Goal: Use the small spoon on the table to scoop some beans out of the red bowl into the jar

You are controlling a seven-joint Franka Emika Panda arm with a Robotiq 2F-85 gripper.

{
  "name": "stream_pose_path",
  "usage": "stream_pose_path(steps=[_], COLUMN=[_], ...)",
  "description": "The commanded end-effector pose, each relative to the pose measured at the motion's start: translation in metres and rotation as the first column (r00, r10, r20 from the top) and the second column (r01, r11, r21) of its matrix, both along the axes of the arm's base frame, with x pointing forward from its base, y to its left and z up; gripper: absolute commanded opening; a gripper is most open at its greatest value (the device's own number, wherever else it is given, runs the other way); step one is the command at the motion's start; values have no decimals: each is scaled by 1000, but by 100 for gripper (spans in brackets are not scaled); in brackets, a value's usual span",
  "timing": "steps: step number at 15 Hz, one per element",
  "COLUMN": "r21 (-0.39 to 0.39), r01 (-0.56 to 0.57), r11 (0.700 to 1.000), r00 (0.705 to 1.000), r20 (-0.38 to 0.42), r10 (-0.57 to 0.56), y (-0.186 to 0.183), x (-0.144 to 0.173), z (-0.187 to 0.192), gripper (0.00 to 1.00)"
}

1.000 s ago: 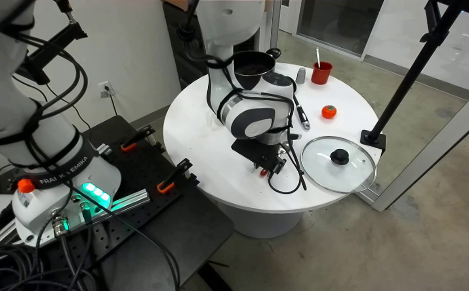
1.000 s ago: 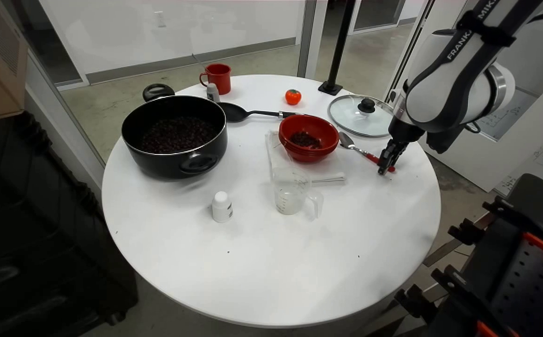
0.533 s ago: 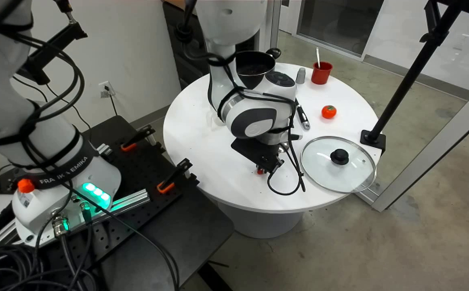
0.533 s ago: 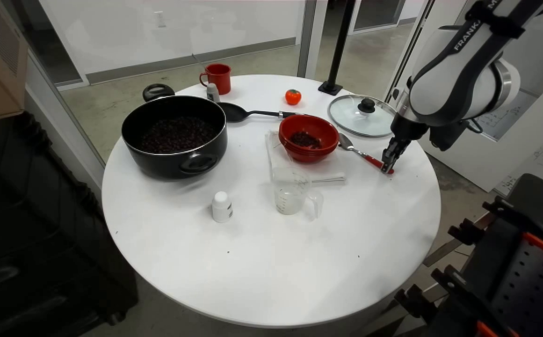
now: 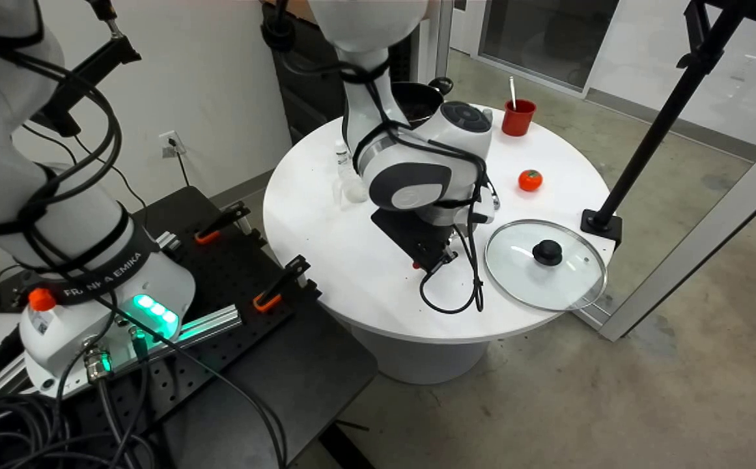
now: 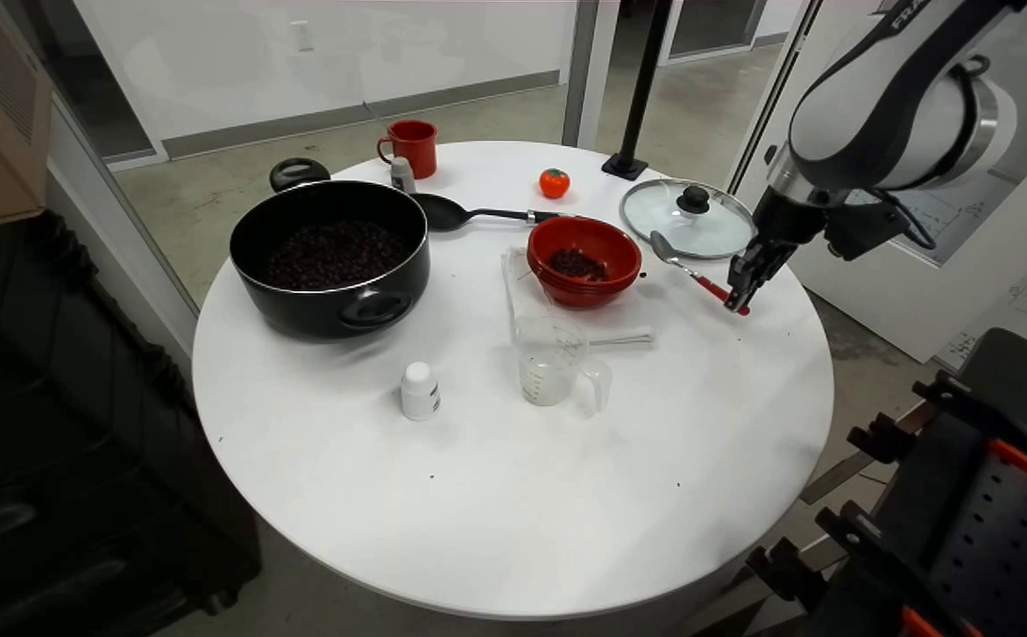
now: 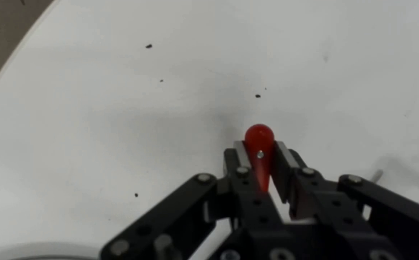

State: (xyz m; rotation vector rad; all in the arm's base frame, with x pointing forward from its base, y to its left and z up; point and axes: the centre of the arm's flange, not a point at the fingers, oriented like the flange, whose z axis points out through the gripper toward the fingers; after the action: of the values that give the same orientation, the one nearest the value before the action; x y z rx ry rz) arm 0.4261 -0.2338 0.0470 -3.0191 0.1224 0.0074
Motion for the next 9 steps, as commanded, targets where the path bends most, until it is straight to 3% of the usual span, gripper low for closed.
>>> stream_pose_path(steps=[1, 5, 9], r21=[47, 48, -5], r01=[77, 106, 64], r11=[996, 993, 998], r00=[996, 992, 996], r20=[32, 58, 58], r10=[-79, -109, -64], y=[-12, -20, -12], x=[-13, -16, -7], z=[67, 107, 143], gripper=[5, 5, 5])
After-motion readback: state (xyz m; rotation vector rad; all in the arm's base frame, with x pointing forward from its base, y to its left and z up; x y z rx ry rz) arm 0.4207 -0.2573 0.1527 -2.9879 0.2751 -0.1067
